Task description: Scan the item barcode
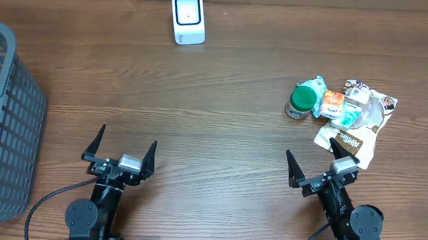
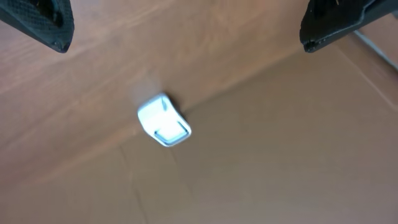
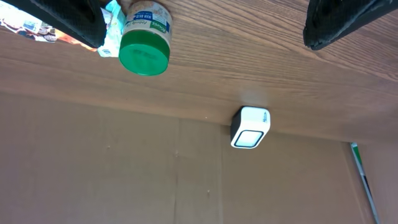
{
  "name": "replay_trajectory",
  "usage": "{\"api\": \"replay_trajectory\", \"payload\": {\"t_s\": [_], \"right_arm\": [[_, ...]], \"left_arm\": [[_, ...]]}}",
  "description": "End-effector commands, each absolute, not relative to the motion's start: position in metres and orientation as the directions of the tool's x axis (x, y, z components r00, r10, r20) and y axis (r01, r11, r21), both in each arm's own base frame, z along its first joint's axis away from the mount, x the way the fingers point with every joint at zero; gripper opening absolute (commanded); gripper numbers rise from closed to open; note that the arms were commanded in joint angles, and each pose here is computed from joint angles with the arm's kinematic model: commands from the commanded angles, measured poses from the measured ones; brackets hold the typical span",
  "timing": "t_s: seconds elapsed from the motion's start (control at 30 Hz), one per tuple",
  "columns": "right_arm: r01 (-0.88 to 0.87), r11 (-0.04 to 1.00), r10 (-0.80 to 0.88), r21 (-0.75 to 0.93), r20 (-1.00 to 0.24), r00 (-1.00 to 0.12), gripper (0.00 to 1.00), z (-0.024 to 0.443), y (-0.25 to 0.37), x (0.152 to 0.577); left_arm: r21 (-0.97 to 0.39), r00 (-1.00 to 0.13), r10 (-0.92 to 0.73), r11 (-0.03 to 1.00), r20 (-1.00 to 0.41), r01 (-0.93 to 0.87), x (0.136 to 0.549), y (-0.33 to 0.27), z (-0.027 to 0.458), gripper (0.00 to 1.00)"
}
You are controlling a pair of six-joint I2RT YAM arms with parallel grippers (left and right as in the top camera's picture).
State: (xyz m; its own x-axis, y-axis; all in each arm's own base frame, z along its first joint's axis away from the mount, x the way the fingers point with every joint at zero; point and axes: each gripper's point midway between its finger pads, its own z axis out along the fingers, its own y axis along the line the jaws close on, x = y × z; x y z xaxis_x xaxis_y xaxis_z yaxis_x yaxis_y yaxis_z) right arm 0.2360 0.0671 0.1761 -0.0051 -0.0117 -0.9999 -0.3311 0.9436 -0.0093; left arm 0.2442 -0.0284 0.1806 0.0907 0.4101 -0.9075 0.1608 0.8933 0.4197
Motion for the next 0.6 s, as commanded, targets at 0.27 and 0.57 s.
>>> {"api": "replay_trajectory", "payload": {"t_s": [0.27,0.57], "right_arm": [[-0.334,0.942,-0.005,-0.003,-1.000,-0.005,1.00,0.1738,0.0676,0.2360],[-0.334,0.942,-0.005,-0.003,-1.000,-0.005,1.00,0.1738,0.0676,0.2360]], "left_arm": [[0.345,-0.007,0.349,0.927,-0.937,0.146,0.2448,-0.0197,0.1604,1.00],[0.344,-0.008,0.349,0.927,-0.937,0.147,0.2448,-0.0197,0.1603,0.99]]}}
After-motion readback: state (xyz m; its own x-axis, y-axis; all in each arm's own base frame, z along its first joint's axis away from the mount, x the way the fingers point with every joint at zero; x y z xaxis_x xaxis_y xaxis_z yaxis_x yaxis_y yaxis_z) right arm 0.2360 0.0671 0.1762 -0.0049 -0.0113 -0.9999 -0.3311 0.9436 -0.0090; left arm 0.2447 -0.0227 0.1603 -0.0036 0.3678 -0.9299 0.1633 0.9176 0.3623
